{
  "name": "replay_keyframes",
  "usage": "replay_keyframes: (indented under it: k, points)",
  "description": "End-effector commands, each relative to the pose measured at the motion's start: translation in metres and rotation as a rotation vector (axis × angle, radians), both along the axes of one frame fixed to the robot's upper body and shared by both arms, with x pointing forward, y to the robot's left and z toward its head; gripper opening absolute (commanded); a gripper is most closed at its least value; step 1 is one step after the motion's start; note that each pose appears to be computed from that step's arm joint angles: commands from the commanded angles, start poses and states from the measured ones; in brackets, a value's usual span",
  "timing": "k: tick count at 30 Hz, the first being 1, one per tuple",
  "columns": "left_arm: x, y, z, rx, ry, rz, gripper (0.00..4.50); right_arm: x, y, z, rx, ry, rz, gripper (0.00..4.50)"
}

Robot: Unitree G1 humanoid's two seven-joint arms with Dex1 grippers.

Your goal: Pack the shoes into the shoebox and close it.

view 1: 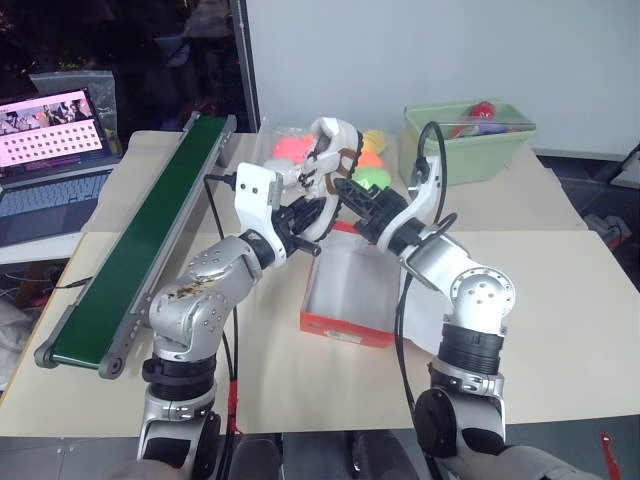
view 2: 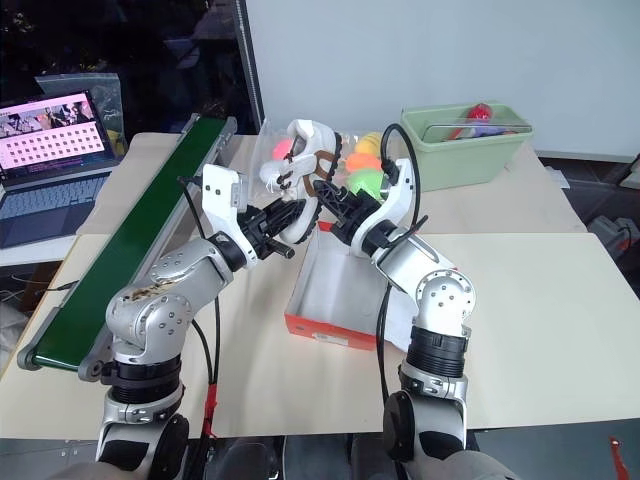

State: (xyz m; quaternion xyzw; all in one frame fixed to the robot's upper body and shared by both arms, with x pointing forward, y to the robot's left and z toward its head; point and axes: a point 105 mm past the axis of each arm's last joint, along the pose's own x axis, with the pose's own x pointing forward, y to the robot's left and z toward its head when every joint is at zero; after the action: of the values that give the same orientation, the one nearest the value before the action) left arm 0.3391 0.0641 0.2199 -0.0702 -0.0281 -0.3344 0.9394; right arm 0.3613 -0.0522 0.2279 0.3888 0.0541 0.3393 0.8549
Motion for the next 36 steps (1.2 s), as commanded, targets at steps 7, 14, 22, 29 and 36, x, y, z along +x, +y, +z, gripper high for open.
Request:
replay_keyframes:
  k: [7, 14, 22, 29, 36]
  points:
    - [-0.012, -0.018, 0.01, 0.08, -0.097, -0.095, 1.13, -0.006, 0.003, 0.033, 0.039, -0.101, -0.013, 0.12]
    - [-0.019, -0.023, 0.009, 0.112, -0.131, -0.143, 2.86, 0.009, -0.025, 0.036, 0.055, -0.074, -0.167, 0.12]
    - [-0.027, -0.013, -0.006, 0.169, -0.127, -0.147, 2.86, 0.021, -0.076, 0.031, -0.209, -0.046, -0.337, 0.12]
    - [-0.046, 0.014, -0.023, 0.299, -0.189, -0.269, 2.86, -0.01, -0.098, -0.01, -0.482, 0.203, -0.167, 0.12]
    - [-0.047, 0.007, -0.028, 0.326, -0.216, -0.314, 2.86, -0.019, -0.093, -0.034, -0.545, 0.344, -0.029, 0.12]
